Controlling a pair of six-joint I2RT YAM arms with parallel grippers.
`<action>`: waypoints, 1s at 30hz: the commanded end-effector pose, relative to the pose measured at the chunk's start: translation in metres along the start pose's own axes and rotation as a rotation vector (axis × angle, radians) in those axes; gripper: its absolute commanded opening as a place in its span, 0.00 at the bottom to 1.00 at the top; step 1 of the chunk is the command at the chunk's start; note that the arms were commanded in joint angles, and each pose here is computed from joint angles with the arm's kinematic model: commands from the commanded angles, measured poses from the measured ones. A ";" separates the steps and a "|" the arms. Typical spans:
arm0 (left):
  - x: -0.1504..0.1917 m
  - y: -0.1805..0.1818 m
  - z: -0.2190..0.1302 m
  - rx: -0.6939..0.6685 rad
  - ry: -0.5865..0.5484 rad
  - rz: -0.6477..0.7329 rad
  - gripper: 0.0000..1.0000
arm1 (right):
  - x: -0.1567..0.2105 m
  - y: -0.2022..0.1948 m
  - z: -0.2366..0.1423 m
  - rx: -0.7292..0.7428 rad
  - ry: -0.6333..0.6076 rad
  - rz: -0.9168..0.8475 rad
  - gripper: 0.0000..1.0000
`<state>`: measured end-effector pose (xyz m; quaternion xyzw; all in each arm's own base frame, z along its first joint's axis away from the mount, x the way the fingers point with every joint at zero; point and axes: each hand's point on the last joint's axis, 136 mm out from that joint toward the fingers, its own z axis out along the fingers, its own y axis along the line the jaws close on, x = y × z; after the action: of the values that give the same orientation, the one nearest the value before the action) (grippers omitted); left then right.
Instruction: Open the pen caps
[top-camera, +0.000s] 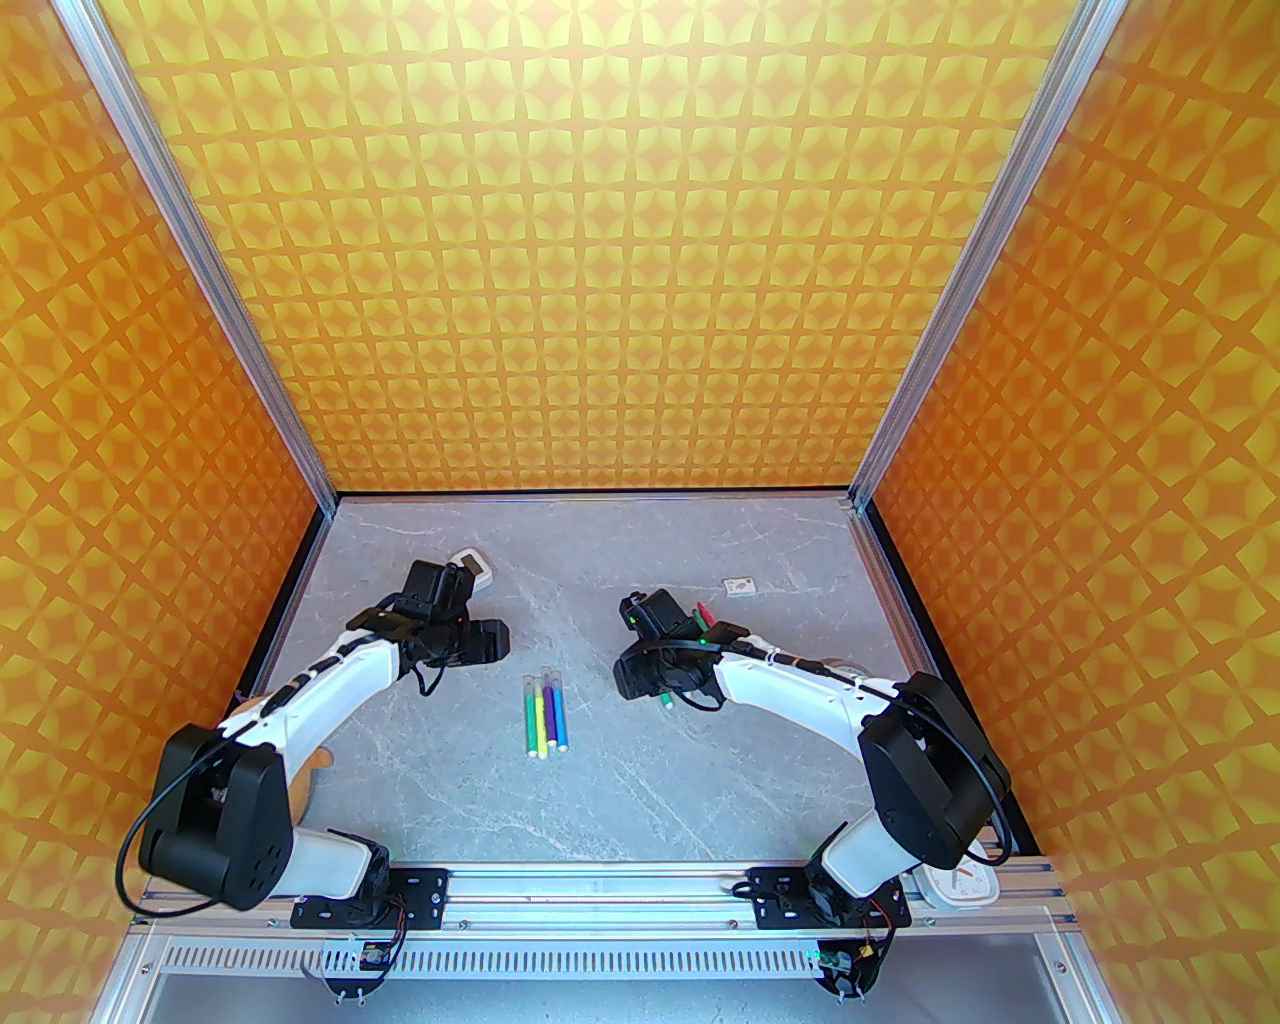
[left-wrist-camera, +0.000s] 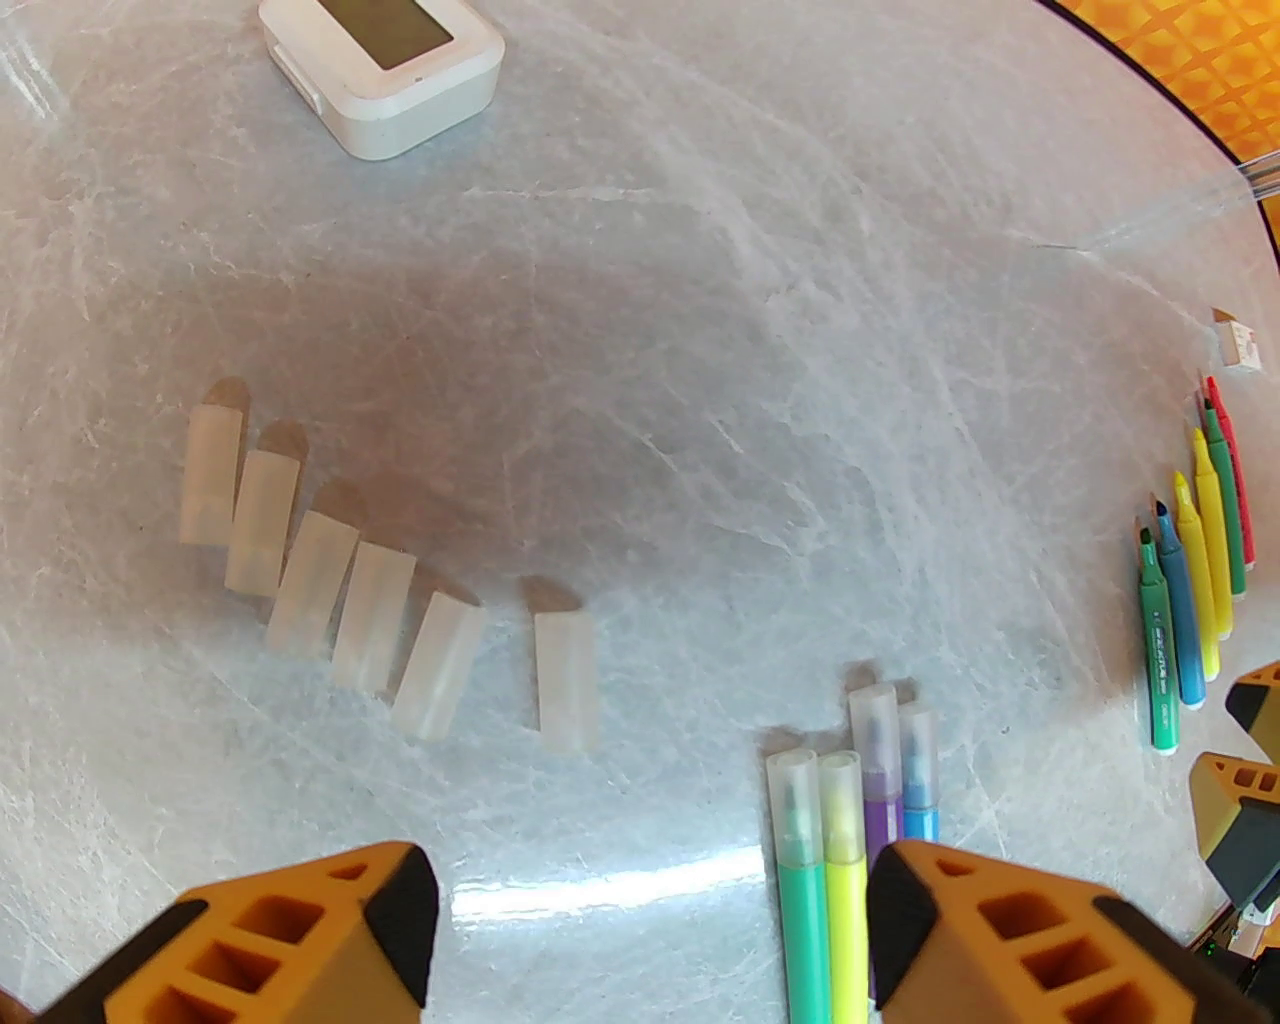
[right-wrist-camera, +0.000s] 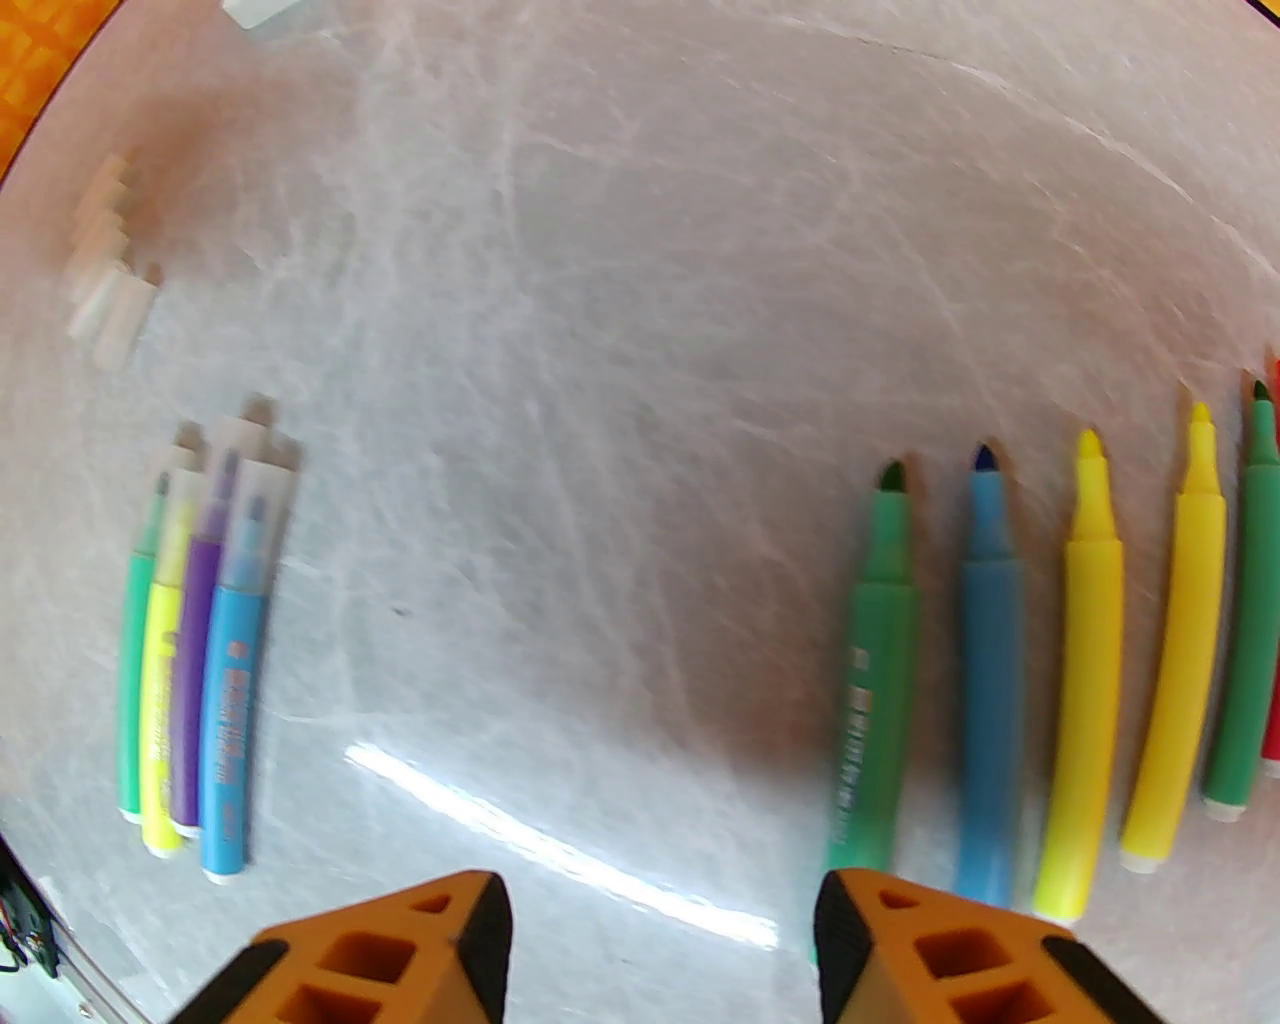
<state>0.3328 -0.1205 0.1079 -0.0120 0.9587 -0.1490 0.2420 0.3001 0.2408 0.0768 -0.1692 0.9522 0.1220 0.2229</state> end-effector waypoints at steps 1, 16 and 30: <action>0.000 0.002 -0.002 0.021 -0.029 -0.026 0.75 | 0.000 0.014 0.006 -0.039 0.019 0.037 0.56; 0.015 0.018 -0.002 0.028 -0.064 -0.045 0.80 | 0.012 0.063 0.035 -0.019 0.166 -0.014 0.55; 0.013 0.029 -0.001 0.035 -0.088 -0.062 0.81 | 0.017 0.096 0.046 -0.013 0.212 -0.034 0.51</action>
<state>0.3220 -0.0948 0.0921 -0.0492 0.9480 -0.1622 0.2694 0.2677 0.3363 0.0449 -0.2102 0.9623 0.1167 0.1276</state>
